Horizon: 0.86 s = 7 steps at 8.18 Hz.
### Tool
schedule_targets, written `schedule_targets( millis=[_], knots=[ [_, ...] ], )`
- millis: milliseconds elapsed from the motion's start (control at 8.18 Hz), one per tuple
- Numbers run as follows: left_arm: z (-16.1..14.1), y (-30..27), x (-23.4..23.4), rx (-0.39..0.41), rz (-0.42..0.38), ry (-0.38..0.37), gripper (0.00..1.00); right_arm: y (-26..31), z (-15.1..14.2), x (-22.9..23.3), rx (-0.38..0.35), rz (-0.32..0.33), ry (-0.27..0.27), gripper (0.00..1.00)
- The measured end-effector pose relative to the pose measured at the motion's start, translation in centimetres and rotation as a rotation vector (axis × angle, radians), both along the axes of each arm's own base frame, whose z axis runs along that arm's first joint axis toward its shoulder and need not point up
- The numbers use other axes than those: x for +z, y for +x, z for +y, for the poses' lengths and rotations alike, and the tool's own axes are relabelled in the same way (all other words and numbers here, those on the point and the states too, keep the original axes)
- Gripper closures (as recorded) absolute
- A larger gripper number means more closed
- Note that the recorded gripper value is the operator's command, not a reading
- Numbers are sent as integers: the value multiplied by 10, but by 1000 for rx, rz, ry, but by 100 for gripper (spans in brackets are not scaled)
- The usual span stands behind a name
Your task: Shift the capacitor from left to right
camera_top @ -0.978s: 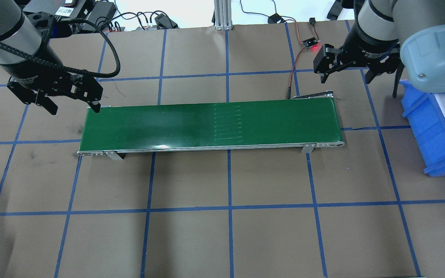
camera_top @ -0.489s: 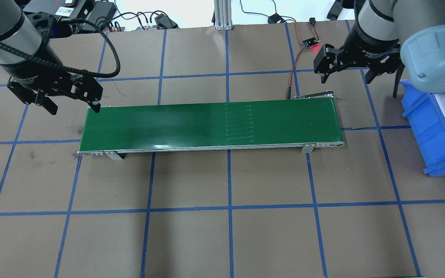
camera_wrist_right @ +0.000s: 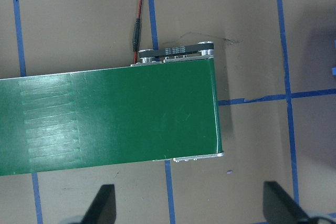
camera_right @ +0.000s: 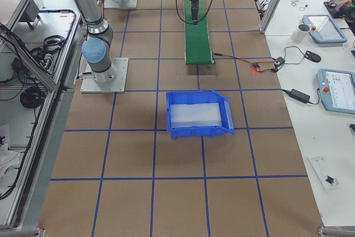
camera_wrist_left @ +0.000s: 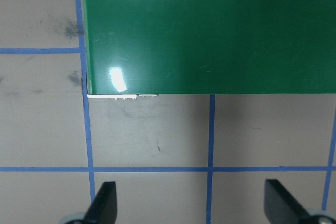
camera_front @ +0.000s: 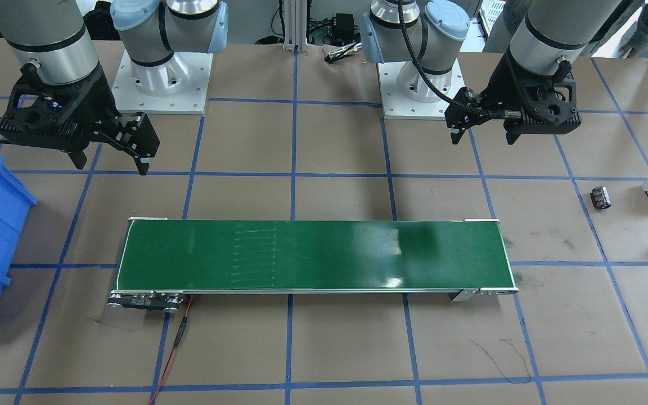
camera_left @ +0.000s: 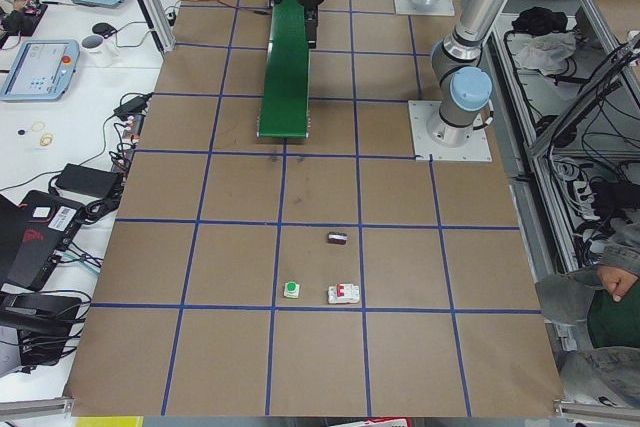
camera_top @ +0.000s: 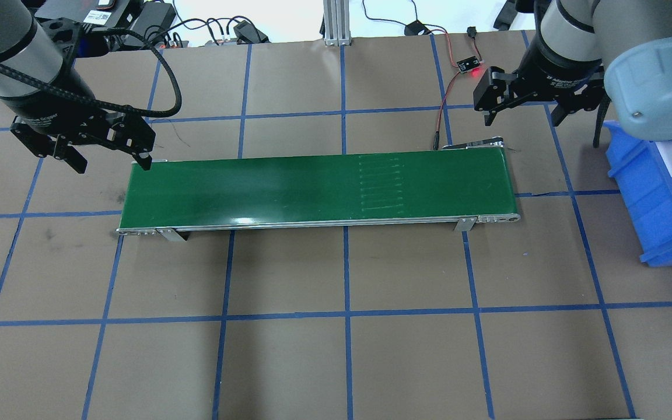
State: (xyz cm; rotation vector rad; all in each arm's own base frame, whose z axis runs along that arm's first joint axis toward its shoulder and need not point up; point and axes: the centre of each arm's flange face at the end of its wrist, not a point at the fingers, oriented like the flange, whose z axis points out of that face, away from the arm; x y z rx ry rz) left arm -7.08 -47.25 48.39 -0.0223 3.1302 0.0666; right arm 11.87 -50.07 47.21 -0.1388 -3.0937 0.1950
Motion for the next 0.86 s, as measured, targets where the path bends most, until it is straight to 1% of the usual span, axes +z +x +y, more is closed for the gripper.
schedule_targets(
  millis=[856],
  knots=[
    [-2, 3, -9, 6, 4, 19, 0, 0, 0, 0, -1, 0, 0, 0]
  ],
)
